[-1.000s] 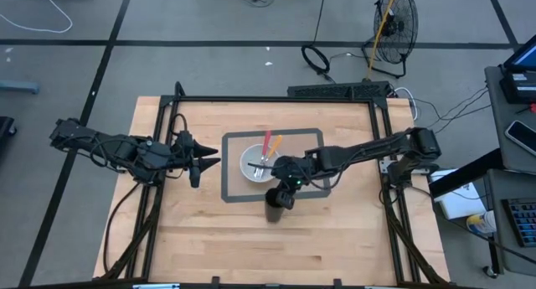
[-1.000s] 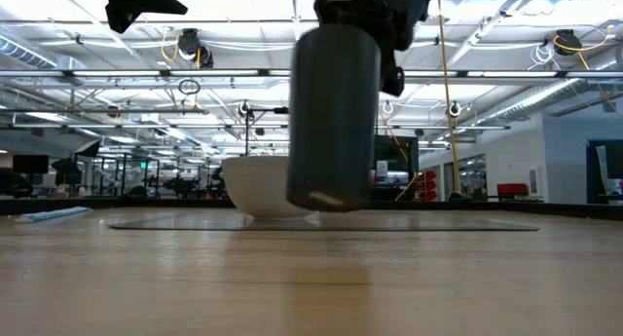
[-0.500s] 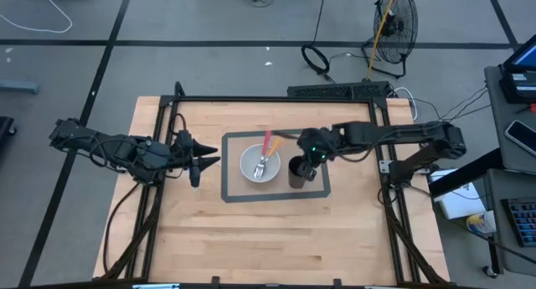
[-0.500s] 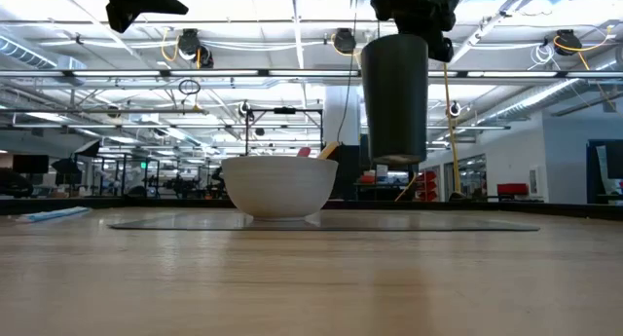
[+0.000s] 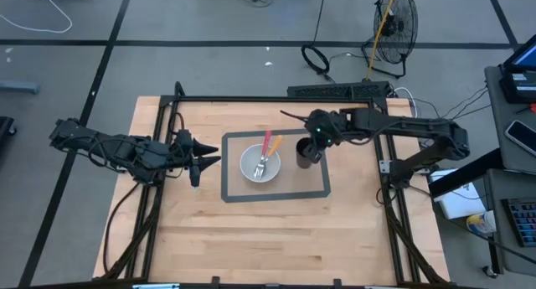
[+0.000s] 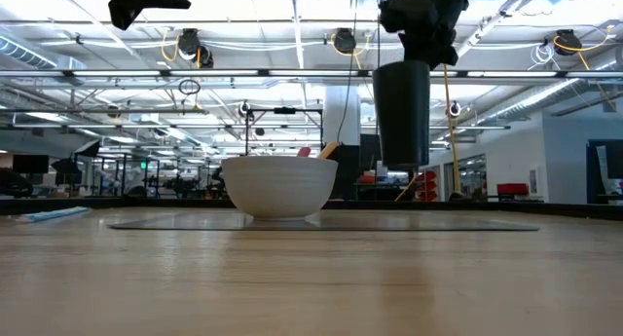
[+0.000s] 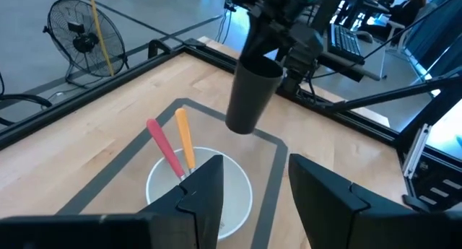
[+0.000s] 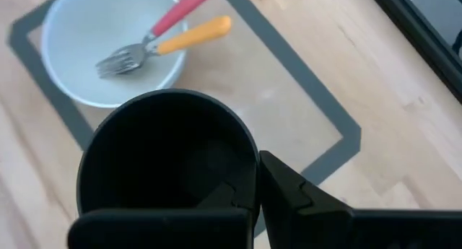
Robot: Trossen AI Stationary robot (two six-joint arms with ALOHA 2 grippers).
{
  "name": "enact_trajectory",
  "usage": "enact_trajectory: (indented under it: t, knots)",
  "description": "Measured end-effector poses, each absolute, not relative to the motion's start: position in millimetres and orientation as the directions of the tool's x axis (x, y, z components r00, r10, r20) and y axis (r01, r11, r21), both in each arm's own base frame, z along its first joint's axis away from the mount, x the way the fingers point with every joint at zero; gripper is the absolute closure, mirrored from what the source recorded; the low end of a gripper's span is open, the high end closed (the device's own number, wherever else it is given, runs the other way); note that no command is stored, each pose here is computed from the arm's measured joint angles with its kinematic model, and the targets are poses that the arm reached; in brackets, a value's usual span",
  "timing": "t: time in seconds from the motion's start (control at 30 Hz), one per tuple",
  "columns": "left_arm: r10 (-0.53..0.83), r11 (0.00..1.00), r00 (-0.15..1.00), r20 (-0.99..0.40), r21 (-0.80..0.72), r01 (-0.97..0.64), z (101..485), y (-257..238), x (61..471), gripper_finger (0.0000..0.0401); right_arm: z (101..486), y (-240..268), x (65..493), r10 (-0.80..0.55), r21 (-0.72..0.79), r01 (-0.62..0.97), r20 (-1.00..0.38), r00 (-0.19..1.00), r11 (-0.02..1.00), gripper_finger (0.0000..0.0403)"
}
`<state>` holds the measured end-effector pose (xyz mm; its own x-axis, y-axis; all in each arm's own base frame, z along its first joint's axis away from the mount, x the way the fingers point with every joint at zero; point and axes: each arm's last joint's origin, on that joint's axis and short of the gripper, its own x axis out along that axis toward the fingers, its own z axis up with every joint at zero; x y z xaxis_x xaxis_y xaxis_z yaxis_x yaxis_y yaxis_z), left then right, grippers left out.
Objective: Pick & Place Utensil
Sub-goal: Put the black cup at the right side of the bowl on the table mat
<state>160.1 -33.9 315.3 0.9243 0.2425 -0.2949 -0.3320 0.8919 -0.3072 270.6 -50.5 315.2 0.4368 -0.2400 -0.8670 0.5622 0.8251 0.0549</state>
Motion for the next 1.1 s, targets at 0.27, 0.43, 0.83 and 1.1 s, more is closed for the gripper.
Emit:
enact_trajectory:
  t: [0.27,0.43,0.83,1.1]
  knots:
    - [0.242,0.891,0.924,-0.295,-0.310,-0.332,315.3,-33.9,160.1,0.0238,287.2,-68.8,266.1,-0.255,0.038,0.599,-0.882,0.397,0.800,0.0402]
    - [0.242,0.890,0.924,-0.295,-0.311,-0.333,315.3,-33.9,160.1,0.0238,264.3,-72.2,264.7,-0.217,0.079,0.600,-0.888,0.405,0.796,0.0402]
    - [0.278,0.883,0.916,-0.289,-0.299,-0.362,315.4,-32.8,159.9,0.0238,249.9,-72.6,264.5,-0.216,0.096,0.609,-0.882,0.418,0.787,0.0402]
    - [0.301,0.881,0.910,-0.285,-0.283,-0.380,315.5,-31.9,159.8,0.0238,254.8,-79.8,271.6,-0.200,0.189,0.605,-0.833,0.516,0.773,0.0402]
